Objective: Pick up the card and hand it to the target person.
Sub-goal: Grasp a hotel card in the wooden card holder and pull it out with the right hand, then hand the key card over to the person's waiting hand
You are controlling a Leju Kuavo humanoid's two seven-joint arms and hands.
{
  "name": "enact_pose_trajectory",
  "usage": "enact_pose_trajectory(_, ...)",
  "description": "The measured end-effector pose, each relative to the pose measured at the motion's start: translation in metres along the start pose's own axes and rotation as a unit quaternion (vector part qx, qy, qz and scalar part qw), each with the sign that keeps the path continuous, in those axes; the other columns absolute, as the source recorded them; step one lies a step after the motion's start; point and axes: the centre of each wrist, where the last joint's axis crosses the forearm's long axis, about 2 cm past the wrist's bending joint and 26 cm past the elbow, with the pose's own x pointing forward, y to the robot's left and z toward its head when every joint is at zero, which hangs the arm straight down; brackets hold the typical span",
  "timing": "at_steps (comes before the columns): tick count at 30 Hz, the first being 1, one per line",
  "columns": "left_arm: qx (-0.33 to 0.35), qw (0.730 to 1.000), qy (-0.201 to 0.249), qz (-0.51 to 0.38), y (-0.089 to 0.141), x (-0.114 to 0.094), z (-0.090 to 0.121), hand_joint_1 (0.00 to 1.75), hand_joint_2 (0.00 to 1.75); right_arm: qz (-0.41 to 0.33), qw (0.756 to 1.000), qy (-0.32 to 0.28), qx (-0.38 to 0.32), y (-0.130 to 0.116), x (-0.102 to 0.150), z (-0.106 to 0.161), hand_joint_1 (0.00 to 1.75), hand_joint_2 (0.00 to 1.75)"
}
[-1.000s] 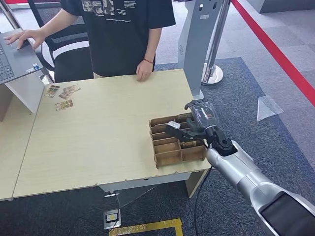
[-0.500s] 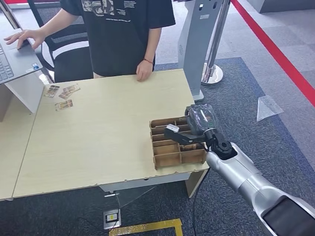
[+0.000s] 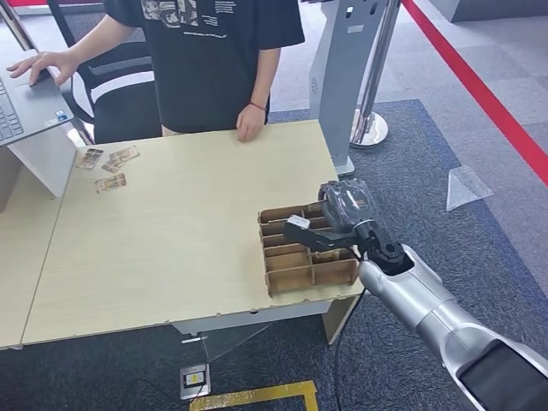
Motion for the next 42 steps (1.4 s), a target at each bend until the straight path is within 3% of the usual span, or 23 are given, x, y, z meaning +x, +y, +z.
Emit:
enact_pose_trajectory(7, -0.002, 1.000, -0.005, 0.000, 0.000, 0.000, 0.000, 0.00, 1.75, -0.019, 1.000, -0.011, -0.005, -0.053, -0.012, -0.026, 1.75, 1.75)
enact_pose_trajectory(9, -0.002, 1.000, -0.006, 0.001, 0.000, -0.001, 0.000, 0.00, 1.75, -0.015, 1.000, -0.012, -0.017, -0.083, -0.018, -0.038, 1.75, 1.75)
enact_pose_trajectory(12, -0.001, 1.000, -0.006, 0.003, 0.001, -0.002, 0.000, 0.00, 1.75, -0.011, 0.998, -0.012, -0.055, -0.148, -0.027, -0.059, 1.75, 1.75)
enact_pose_trajectory(16, 0.001, 1.000, -0.008, 0.006, 0.002, -0.003, 0.000, 0.00, 1.75, -0.009, 0.994, -0.011, -0.109, -0.223, -0.034, -0.069, 1.75, 1.75)
enact_pose_trajectory(20, 0.003, 1.000, -0.009, 0.009, 0.002, -0.003, -0.001, 0.00, 1.75, -0.010, 0.986, -0.008, -0.165, -0.278, -0.041, -0.067, 1.75, 1.75)
enact_pose_trajectory(23, 0.004, 1.000, -0.010, 0.009, 0.002, -0.003, 0.000, 0.00, 1.75, -0.014, 0.979, -0.009, -0.204, -0.303, -0.045, -0.063, 1.75, 1.75)
enact_pose_trajectory(30, 0.004, 1.000, -0.013, 0.010, 0.000, -0.001, 0.000, 0.00, 1.75, -0.023, 0.959, -0.022, -0.280, -0.291, -0.041, -0.061, 1.75, 1.75)
enact_pose_trajectory(36, 0.004, 1.000, -0.011, 0.009, -0.001, 0.003, 0.000, 0.00, 1.75, -0.010, 0.945, -0.019, -0.326, -0.241, -0.034, -0.069, 1.75, 1.75)
enact_pose_trajectory(42, 0.004, 1.000, -0.009, 0.009, -0.002, 0.005, 0.001, 0.00, 1.75, 0.018, 0.949, -0.012, -0.315, -0.189, -0.020, -0.082, 1.75, 1.75)
